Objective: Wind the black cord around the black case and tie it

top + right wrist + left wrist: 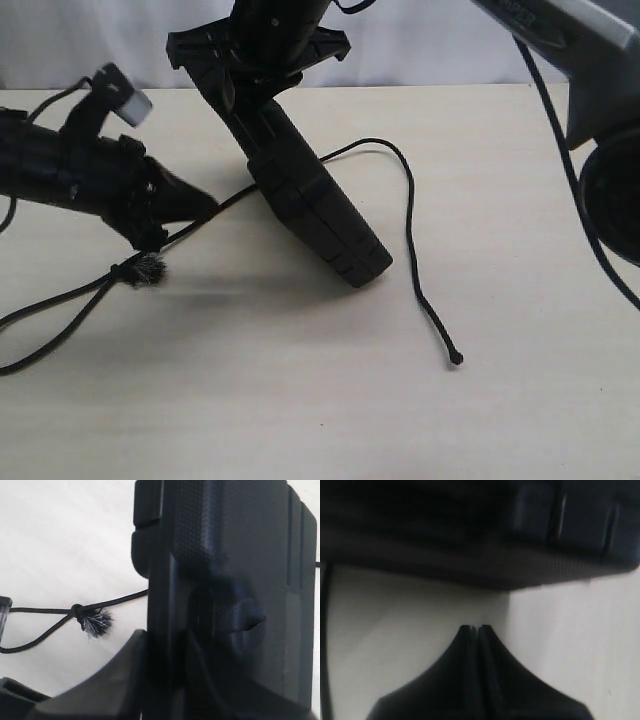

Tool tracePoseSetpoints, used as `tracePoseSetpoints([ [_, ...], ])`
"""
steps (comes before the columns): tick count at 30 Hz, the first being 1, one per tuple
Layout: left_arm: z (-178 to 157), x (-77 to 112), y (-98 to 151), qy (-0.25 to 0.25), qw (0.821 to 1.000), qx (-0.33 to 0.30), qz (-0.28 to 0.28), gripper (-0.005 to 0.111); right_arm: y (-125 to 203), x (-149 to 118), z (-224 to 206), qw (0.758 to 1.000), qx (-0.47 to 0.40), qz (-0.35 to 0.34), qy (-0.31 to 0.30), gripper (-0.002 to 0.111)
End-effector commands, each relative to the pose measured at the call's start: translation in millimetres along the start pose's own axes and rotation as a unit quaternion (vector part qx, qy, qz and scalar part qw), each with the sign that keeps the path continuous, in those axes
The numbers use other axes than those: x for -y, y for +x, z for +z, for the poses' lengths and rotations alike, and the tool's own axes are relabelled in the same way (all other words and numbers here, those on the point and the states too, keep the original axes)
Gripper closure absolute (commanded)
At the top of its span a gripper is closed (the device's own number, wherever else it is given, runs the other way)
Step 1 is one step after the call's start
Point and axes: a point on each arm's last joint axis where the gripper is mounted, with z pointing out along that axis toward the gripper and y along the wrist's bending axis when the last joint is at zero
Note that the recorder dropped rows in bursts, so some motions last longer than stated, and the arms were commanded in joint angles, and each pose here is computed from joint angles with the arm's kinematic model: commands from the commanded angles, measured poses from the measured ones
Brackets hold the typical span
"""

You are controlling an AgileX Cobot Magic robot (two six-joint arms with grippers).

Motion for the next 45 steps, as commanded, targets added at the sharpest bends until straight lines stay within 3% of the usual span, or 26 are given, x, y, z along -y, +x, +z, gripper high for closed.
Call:
tracePoseSetpoints([
  [1, 14, -10.4, -1, -0.004, 0.996, 0.055, 0.066, 0.107, -6, 5, -15, 0.999, 0.031, -0.005, 0.01, 0.104],
  [5, 35, -16.2, -7, -0.037, 0.997, 0.043, 0.053, 0.107, -6, 5, -15, 0.999, 0.031, -0.005, 0.01, 0.104],
  [15, 51, -16.6, -22, -0.048, 0.996, 0.05, 0.06, 0.107, -6, 5, -15, 0.999, 0.031, -0.003, 0.01, 0.102],
  [18, 50, -17.1, -23, -0.05, 0.996, 0.051, 0.056, 0.107, -6, 5, -15, 0.999, 0.03, -0.002, 0.009, 0.091],
  [24, 50, -16.4, -24, -0.047, 0.996, 0.061, 0.049, 0.107, -6, 4, -16, 0.999, 0.031, -0.002, 0.009, 0.055],
  [28, 50, -16.7, -25, -0.048, 0.996, 0.066, 0.043, 0.107, -7, 3, -27, 0.999, 0.041, -0.004, 0.009, 0.045],
  [37, 49, -12.4, -34, -0.02, 0.994, 0.098, 0.043, 0.107, -9, 4, -64, 0.996, 0.082, -0.021, 0.039, 0.044],
  [45, 49, -13.2, -37, -0.021, 0.994, 0.101, 0.046, 0.107, 10, 9, -97, 0.987, 0.075, -0.119, 0.08, 0.044],
])
